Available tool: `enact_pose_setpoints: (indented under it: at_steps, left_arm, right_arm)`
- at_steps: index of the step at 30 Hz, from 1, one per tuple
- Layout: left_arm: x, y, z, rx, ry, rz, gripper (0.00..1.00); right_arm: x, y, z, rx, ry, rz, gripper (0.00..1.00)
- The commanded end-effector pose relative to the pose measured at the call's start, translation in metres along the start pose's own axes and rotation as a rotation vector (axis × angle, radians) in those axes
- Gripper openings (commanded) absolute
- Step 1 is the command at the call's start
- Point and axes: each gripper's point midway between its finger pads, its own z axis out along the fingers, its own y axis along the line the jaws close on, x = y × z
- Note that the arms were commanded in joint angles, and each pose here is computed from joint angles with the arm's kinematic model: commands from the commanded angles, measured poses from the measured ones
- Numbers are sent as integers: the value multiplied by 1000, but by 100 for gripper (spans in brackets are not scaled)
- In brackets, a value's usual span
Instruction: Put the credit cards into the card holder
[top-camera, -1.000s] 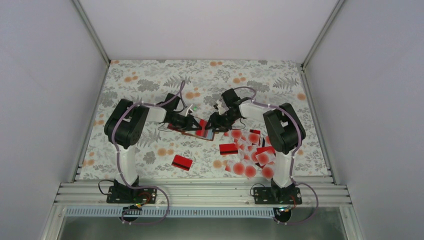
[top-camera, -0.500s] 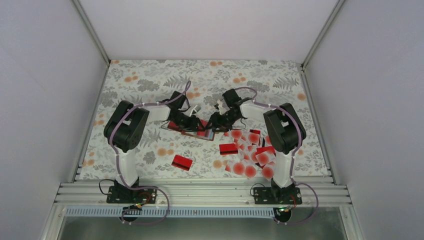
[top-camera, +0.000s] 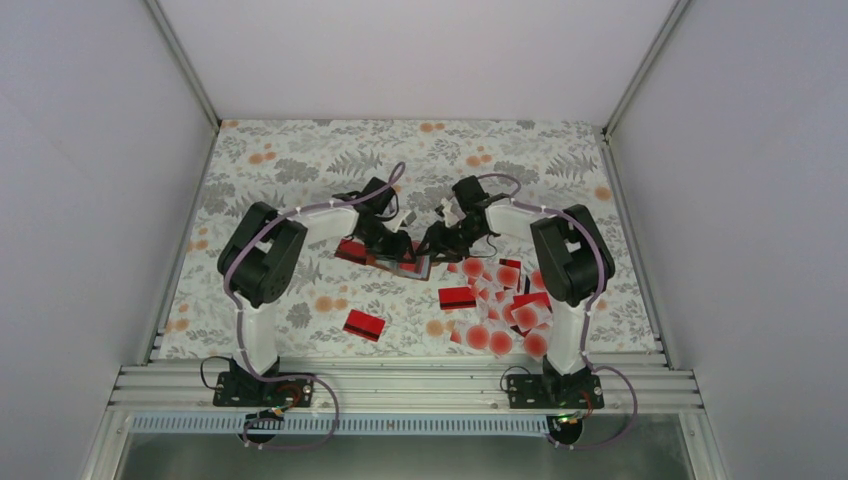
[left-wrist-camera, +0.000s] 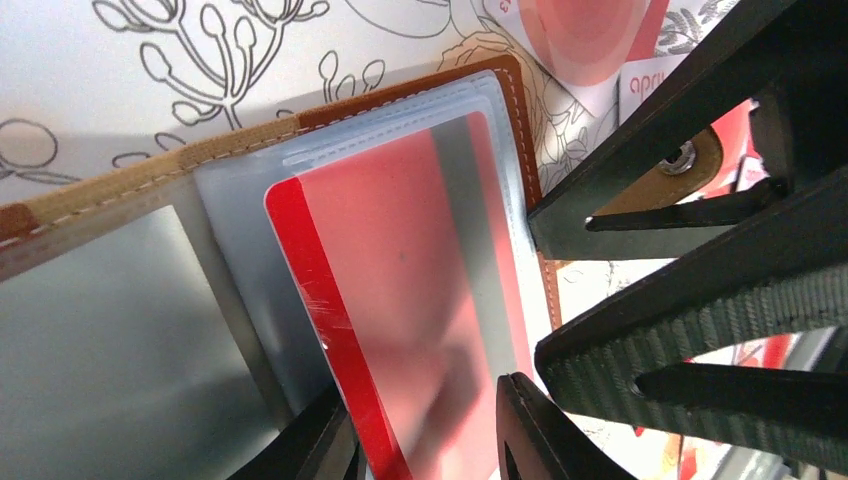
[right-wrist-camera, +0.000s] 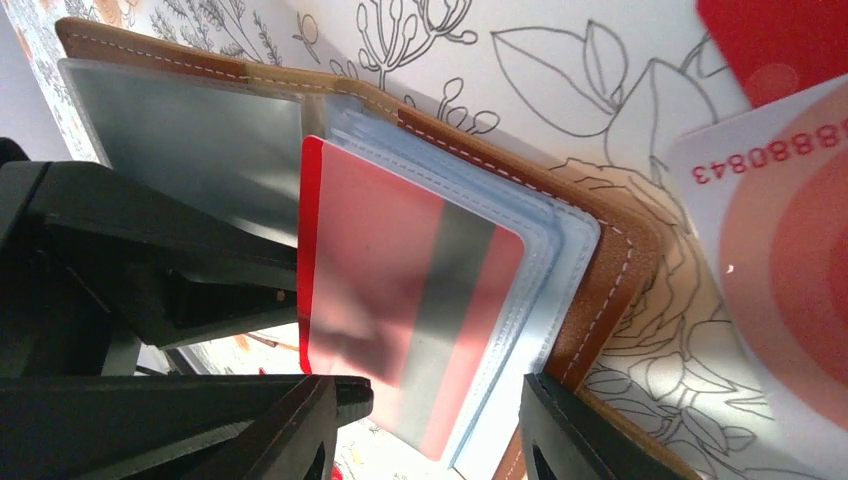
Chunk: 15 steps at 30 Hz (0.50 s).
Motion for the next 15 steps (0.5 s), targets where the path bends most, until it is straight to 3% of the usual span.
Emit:
enact_pose_setpoints:
  at_steps: [1, 10, 15]
  left_arm:
    - [14, 31, 26, -186, 63, 1, 34]
    - [1, 17, -12, -263, 11, 18, 46]
    - [-13, 2, -42, -265, -57, 25, 47]
  right_arm:
    - [2, -30, 10, 60, 14, 41, 47]
    - [-3, -19, -7, 13, -7, 28, 48]
    - [-3, -1, -14, -62, -6, -7, 48]
